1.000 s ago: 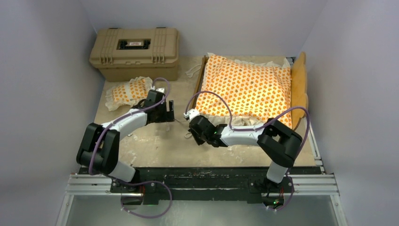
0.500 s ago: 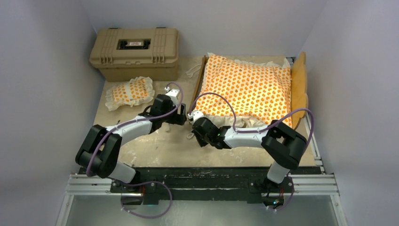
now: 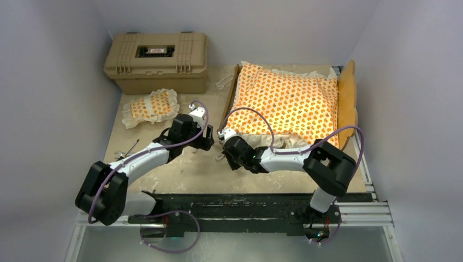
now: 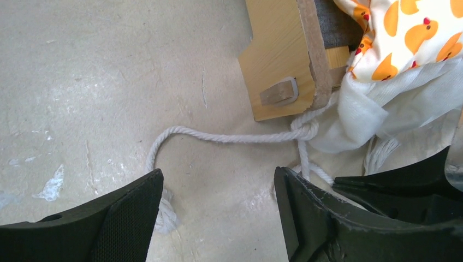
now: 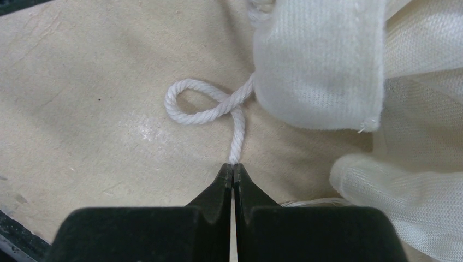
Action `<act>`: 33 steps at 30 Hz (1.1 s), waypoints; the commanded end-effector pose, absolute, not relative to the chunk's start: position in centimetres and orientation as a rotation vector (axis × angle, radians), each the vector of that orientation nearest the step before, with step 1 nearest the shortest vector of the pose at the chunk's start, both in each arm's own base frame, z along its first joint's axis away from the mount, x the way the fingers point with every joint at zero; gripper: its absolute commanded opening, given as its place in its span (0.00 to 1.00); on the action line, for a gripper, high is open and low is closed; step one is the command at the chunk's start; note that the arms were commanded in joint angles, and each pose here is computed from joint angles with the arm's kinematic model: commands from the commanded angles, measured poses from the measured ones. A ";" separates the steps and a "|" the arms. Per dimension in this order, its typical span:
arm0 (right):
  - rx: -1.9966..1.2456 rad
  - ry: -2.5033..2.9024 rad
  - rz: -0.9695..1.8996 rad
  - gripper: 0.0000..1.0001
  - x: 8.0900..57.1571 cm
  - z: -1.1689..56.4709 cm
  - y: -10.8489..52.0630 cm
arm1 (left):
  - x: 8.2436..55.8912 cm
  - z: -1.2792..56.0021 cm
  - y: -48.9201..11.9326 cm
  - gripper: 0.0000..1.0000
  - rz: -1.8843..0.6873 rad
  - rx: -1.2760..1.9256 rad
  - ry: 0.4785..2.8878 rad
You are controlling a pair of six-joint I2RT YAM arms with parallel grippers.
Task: Set up the pet bed
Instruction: Tie the ropes to the bed frame.
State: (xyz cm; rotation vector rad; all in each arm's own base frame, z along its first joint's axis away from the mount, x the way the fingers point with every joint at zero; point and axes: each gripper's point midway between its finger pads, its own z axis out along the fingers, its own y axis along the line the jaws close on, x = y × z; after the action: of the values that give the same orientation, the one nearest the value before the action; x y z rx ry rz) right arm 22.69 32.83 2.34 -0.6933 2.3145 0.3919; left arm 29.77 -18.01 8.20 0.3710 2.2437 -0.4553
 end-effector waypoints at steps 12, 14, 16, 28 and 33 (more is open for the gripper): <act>-0.638 2.286 0.446 0.00 23.1 3.6 32.6 | 31.5 6.7 -23.1 0.60 -0.614 0.585 2.069; -0.639 2.289 0.450 0.00 23.1 3.5 32.6 | 31.6 6.4 -23.4 0.57 -0.623 0.583 2.059; -0.640 2.295 0.455 0.00 23.0 3.5 32.5 | 31.7 5.9 -23.7 0.50 -0.632 0.590 2.060; -0.580 2.504 0.392 0.00 19.4 3.2 28.6 | 32.0 7.3 -21.8 0.00 -0.541 0.473 2.035; -0.562 2.570 0.334 0.00 18.2 3.1 26.7 | 31.8 7.9 -22.2 0.00 -0.577 0.472 2.019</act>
State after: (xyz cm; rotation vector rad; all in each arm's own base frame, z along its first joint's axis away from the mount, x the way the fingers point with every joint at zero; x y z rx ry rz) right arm 19.50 28.55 3.05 -0.6035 2.4881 0.3811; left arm 31.28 -21.58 6.10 0.5020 2.0845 -0.5470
